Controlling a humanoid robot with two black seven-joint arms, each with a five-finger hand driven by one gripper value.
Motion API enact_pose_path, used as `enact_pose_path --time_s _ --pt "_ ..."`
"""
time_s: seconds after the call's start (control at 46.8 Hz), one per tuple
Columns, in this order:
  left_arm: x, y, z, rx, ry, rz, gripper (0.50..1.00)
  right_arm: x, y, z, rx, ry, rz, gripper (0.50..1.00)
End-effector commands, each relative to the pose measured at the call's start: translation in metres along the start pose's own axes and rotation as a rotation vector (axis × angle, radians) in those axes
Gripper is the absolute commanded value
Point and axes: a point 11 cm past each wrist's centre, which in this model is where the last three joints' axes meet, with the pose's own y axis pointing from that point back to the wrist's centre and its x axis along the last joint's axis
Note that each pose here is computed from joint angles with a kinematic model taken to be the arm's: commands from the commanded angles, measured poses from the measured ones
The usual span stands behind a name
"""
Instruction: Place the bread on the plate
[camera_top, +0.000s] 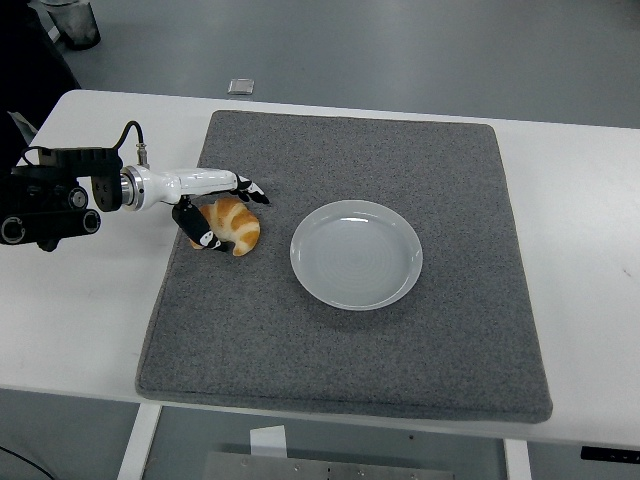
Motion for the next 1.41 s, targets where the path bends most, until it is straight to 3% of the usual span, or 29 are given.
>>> enact_pose_path --time_s 0.0,0.064,0.15,0.214,0.769,1.047,1.389 --pt "-0.001 0.0 0.001 -0.006 -0.028 -0.003 0.774 0.0 0.0 0.0 0.0 0.0 0.002 0.952" --pt "-0.001 0.0 0.001 -0.008 -0.039 -0.002 0.716 0.0 0.0 0.0 0.0 0.0 0.0 0.952" --pt "-0.001 0.0 0.001 -0.009 -0.048 -0.005 0.579 0.0 0.0 0.0 0.0 0.0 0.0 0.954" --pt "-0.002 0.0 0.001 -0.011 -0.061 -0.009 0.504 0.0 0.0 0.001 -0.001 0.0 0.001 0.952" --pt "0.008 0.0 0.003 -0.021 -0.099 0.018 0.5 0.0 0.0 0.0 0.0 0.0 0.0 0.952" --pt "0.057 0.006 0.028 -0.066 -0.14 0.103 0.5 0.0 0.0 0.0 0.0 0.0 0.0 0.952" --pt "0.141 0.038 0.059 -0.096 -0.213 0.251 0.5 0.0 0.0 0.0 0.0 0.0 0.0 0.952"
